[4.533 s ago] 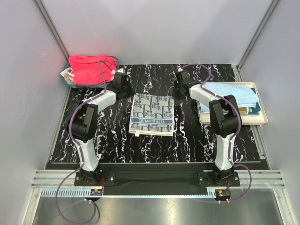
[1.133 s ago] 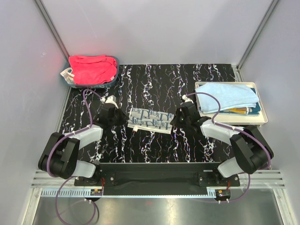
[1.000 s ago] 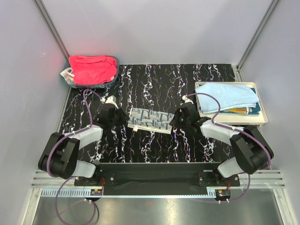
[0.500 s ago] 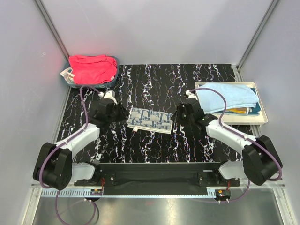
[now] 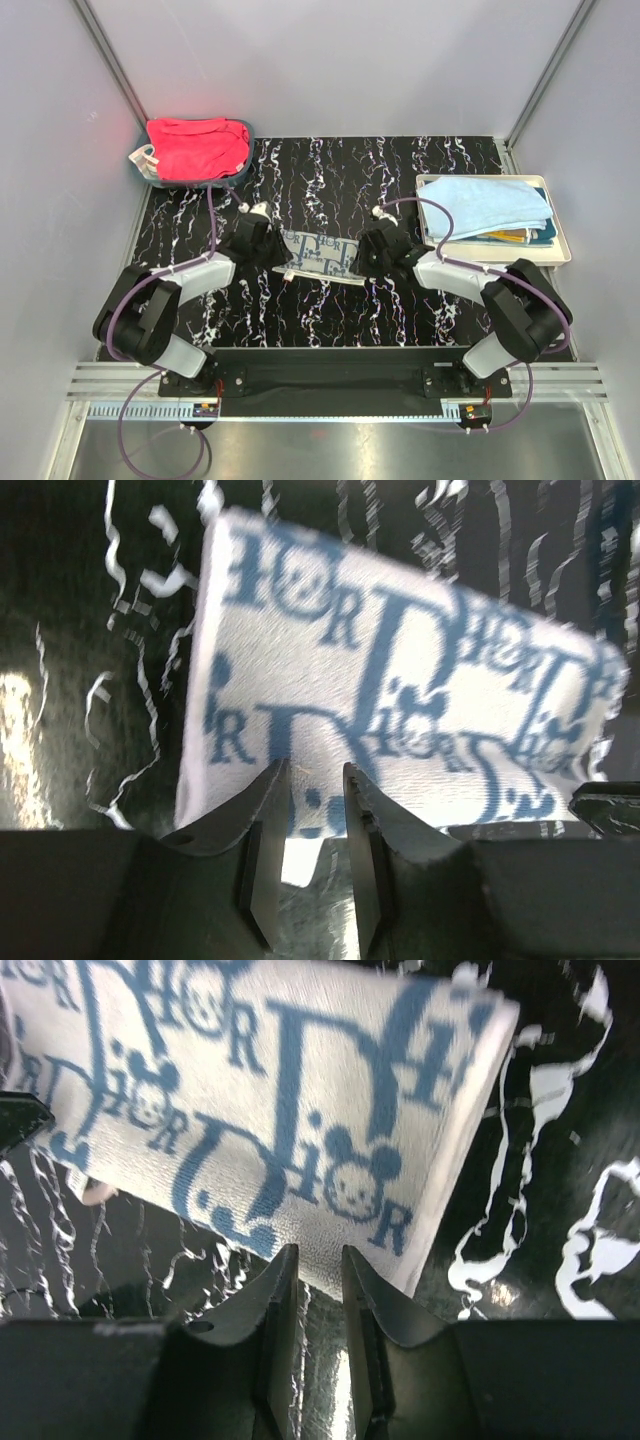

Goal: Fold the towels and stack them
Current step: Fold the towel

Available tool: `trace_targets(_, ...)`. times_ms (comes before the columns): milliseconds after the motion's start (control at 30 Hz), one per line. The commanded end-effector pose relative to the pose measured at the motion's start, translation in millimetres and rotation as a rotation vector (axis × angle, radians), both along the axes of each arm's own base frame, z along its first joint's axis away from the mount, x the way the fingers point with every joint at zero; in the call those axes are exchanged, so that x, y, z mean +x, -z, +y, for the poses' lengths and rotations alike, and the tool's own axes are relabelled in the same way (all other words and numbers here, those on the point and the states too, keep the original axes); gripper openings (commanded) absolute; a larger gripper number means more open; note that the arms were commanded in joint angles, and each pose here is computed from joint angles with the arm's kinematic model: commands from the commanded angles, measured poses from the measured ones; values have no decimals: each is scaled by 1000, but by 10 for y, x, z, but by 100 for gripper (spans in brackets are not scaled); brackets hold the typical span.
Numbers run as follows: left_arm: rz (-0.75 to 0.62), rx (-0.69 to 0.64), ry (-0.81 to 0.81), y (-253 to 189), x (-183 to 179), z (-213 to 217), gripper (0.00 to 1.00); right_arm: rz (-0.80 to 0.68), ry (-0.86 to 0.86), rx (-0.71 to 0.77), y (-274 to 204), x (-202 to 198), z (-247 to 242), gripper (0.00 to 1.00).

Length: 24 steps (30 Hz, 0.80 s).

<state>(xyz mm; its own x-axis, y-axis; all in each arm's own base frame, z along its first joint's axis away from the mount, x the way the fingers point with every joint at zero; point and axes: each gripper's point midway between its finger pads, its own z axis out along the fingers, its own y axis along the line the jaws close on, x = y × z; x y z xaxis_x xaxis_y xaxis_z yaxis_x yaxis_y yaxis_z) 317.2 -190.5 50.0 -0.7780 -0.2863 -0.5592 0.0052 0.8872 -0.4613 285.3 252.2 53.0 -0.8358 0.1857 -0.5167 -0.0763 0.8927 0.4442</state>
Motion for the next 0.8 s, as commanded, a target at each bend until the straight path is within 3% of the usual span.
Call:
trace_targets(0,-26,-16,-5,3,-24,0,32,14,7,36,70,-130,53,30)
trace_targets(333,16,-4,-9,209,-129,38,32,70,32,2,298,-280,-69,30)
trace_targets(600,-26,-4,9,-88,-18,-20,32,-22,64,-49,-209,-62,-128,33)
trace_targets(767,-66,-1,15,-325,64,-69,33,-76,130,-113,-442,84,-287,41)
